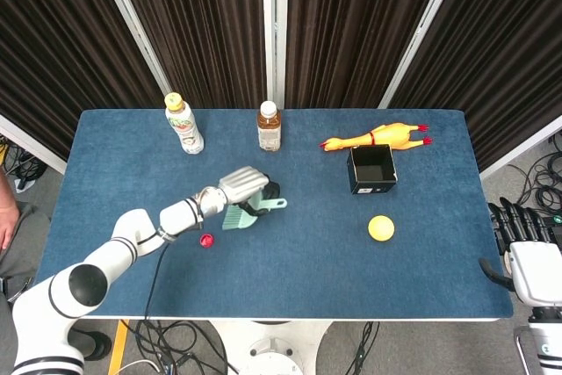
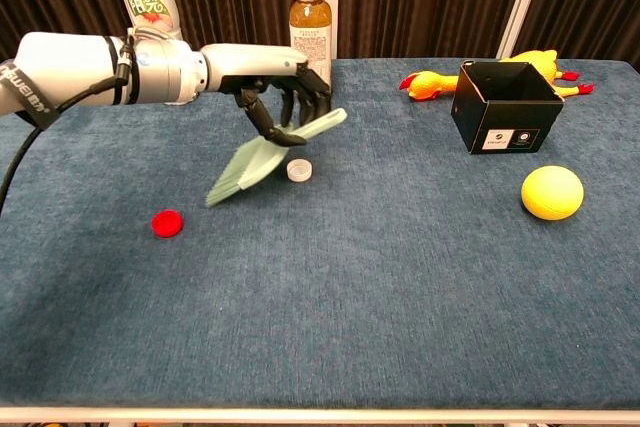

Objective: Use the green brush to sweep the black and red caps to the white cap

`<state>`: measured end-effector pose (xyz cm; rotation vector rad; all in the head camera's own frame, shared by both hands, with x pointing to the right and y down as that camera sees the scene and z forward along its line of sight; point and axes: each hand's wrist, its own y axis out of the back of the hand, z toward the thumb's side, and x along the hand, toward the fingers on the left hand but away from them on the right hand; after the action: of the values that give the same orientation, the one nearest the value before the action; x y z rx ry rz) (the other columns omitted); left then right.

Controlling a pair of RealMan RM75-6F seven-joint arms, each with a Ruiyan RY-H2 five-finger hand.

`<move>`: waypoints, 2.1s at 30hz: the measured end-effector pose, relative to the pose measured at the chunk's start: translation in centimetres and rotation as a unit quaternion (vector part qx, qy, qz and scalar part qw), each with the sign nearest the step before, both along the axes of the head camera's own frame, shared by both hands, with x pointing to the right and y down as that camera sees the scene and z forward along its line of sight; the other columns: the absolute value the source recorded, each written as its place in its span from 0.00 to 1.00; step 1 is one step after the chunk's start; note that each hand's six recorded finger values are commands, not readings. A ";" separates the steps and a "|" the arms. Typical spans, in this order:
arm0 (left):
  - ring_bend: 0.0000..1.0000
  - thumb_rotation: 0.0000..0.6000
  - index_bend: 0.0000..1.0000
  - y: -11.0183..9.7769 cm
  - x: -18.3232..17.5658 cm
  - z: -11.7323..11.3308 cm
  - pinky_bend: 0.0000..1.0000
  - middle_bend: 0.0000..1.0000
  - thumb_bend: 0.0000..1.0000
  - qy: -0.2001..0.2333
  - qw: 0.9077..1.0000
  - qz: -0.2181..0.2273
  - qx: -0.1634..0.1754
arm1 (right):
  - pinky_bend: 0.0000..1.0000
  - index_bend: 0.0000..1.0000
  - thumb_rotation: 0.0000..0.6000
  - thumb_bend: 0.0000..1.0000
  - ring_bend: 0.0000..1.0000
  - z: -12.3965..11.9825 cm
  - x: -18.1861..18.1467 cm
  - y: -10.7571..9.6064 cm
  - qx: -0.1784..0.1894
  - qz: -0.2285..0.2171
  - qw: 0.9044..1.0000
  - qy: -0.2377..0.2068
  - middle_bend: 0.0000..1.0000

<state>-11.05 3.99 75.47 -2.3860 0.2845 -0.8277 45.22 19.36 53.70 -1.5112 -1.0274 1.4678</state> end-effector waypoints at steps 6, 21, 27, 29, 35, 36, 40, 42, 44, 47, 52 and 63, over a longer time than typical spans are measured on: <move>0.40 1.00 0.54 -1.5 -0.3 -2.0 0.45 0.53 0.39 0.022 1.000 -0.018 0.004 | 0.00 0.00 1.00 0.14 0.00 0.0 0.0 0.0 0.001 -0.001 1.000 -0.001 0.01; 0.40 1.00 0.55 -1.4 -0.1 0.7 0.44 0.54 0.39 -0.009 0.998 -0.061 -0.029 | 0.00 0.00 1.00 0.14 0.00 0.2 0.1 0.1 -0.003 0.001 1.000 -0.001 0.01; 0.40 1.00 0.55 -0.2 1.1 -0.1 0.44 0.54 0.39 0.018 0.998 -0.042 -0.036 | 0.00 0.00 1.00 0.14 0.00 0.2 0.3 0.1 -0.002 0.004 1.000 -0.001 0.01; 0.40 1.00 0.55 0.0 1.3 -0.5 0.44 0.54 0.39 0.027 0.998 -0.040 -0.038 | 0.00 0.00 1.00 0.14 0.00 0.1 0.4 0.1 0.000 0.005 1.000 -0.002 0.01; 0.40 1.00 0.55 -0.2 0.2 -2.2 0.42 0.54 0.39 0.052 0.996 -0.053 -0.042 | 0.00 0.00 1.00 0.14 0.00 0.3 0.3 -0.2 0.000 0.000 1.000 -0.007 0.01; 0.40 1.00 0.55 -0.5 -0.5 -2.6 0.41 0.54 0.39 0.051 0.996 -0.060 -0.036 | 0.00 0.00 1.00 0.14 0.00 0.4 0.3 -0.3 -0.001 -0.001 1.000 -0.008 0.01; 0.40 1.00 0.55 -0.9 -2.6 -3.2 0.40 0.54 0.38 0.046 0.994 -0.093 -0.026 | 0.00 0.00 1.00 0.14 0.00 0.7 0.1 -0.5 -0.004 -0.007 1.000 -0.013 0.01; 0.40 1.00 0.55 -0.8 -3.9 -3.5 0.39 0.54 0.38 0.039 0.993 -0.114 -0.020 | 0.00 0.00 1.00 0.14 0.00 0.9 0.0 -0.7 -0.006 -0.010 1.000 -0.017 0.01; 0.40 1.00 0.55 -0.5 -5.0 -3.7 0.39 0.54 0.38 0.031 0.991 -0.132 -0.017 | 0.00 0.00 1.00 0.14 0.00 1.2 -0.1 -0.8 -0.008 -0.013 1.000 -0.019 0.01; 0.40 1.00 0.55 0.6 -6.6 -4.0 0.39 0.54 0.38 0.019 0.986 -0.162 -0.017 | 0.00 0.00 1.00 0.14 0.00 1.6 -0.1 -0.9 -0.012 -0.016 1.000 -0.023 0.01; 0.40 1.00 0.55 2.4 -8.9 -4.5 0.38 0.54 0.38 -0.011 0.979 -0.203 -0.009 | 0.00 0.00 1.00 0.14 0.00 1.8 -0.2 -1.1 -0.013 -0.018 0.999 -0.026 0.01; 0.40 1.00 0.54 6.1 -12.4 -5.6 0.38 0.54 0.38 -0.084 0.961 -0.256 0.062 | 0.00 0.00 1.00 0.14 0.00 2.0 -0.4 -1.4 -0.017 -0.020 0.999 -0.028 0.01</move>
<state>-23.46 10.13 69.83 -2.1298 0.8810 -1.1967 44.86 17.98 55.68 -1.5956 -1.0041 1.4287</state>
